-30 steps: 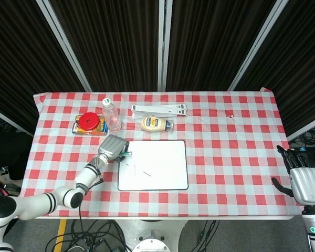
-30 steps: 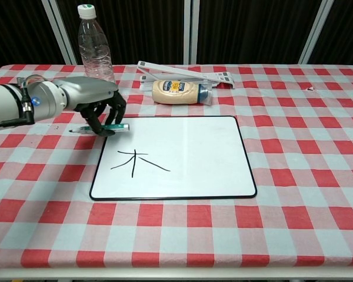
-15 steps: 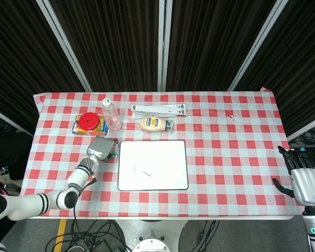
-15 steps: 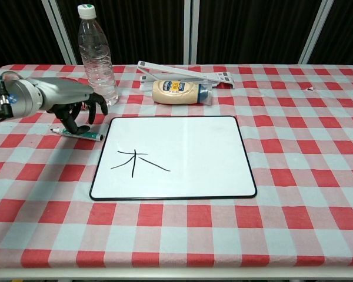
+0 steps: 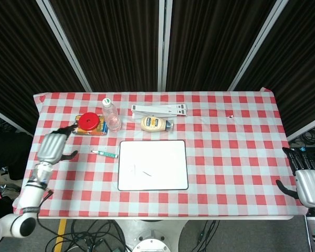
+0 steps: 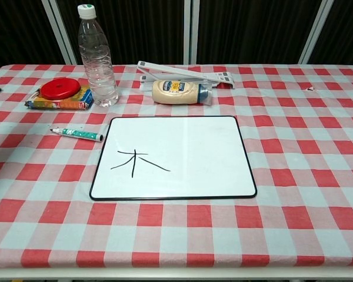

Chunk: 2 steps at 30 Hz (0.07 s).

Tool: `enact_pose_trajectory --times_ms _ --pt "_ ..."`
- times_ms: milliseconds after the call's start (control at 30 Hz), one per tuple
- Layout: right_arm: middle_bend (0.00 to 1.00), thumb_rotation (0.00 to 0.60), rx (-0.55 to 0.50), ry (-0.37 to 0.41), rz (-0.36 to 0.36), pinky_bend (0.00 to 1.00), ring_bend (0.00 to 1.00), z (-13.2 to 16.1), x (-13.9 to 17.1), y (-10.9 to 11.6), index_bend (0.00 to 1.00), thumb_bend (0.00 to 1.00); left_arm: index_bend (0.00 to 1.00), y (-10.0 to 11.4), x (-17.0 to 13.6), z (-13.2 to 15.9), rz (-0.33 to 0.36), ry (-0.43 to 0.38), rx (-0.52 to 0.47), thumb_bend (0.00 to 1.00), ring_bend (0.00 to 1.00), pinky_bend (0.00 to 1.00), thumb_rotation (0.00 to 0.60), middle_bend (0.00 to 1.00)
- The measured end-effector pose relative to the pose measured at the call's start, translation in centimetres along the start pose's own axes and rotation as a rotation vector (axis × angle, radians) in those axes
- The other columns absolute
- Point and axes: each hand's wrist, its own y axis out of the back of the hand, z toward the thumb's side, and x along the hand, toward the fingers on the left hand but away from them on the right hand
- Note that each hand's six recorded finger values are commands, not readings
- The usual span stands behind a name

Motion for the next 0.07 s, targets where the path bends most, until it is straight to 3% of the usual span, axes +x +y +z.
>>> enact_pose_trajectory --times_ms 67 --pt "0.02 0.600 -0.023 0.010 0.009 0.00 0.00 0.0 0.0 -0.1 0.00 0.16 0.14 0.6 -2.7 -2.7 0.054 0.063 0.013 0.20 0.14 0.19 0.600 0.19"
